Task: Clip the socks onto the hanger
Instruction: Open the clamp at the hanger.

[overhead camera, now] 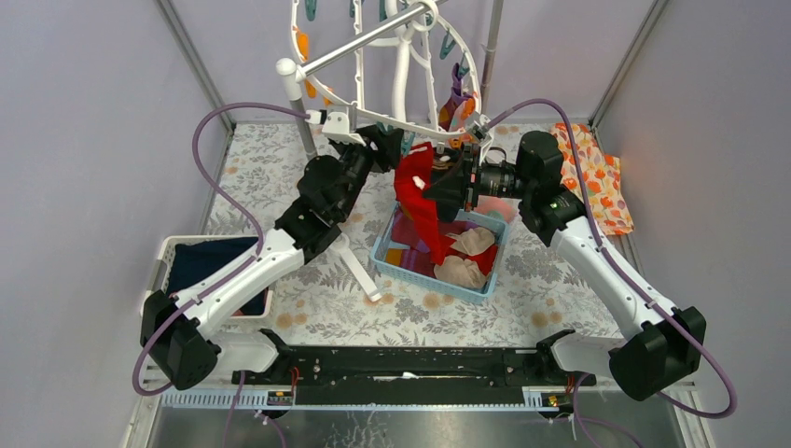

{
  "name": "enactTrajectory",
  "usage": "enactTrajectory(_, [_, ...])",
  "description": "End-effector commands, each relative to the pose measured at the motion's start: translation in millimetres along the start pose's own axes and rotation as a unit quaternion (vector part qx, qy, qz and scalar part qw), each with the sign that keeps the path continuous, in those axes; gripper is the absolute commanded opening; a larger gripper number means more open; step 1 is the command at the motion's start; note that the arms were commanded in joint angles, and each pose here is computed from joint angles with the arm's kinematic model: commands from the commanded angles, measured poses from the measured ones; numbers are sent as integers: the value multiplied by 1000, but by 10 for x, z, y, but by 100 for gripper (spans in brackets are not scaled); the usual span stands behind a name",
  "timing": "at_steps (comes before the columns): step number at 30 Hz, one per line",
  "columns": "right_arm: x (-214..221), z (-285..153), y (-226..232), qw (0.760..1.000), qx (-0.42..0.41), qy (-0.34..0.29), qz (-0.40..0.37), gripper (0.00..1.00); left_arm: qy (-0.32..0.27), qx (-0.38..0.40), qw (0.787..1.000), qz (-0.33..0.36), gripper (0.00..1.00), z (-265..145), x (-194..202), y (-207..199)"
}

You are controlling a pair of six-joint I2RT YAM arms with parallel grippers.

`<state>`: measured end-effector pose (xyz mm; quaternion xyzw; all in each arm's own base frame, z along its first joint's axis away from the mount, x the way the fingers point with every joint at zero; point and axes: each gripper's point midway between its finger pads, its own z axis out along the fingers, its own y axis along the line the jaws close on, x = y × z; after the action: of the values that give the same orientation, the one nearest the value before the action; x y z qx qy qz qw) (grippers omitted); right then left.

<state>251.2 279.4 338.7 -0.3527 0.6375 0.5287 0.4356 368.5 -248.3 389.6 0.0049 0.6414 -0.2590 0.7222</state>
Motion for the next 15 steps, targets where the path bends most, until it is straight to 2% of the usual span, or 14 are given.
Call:
enactTrajectory(1, [-182,-34,158,1000,-8,-18,-24,0,-31,-1,999,9,62,97,-234,20])
enactTrajectory(13, [-157,-42,114,1000,3,-15,-26,0,-35,17,999,-2,51,166,-336,-22])
enactTrajectory(15, [-146,-47,99,1000,7,-14,-27,0,-31,20,999,-3,52,162,-331,-33])
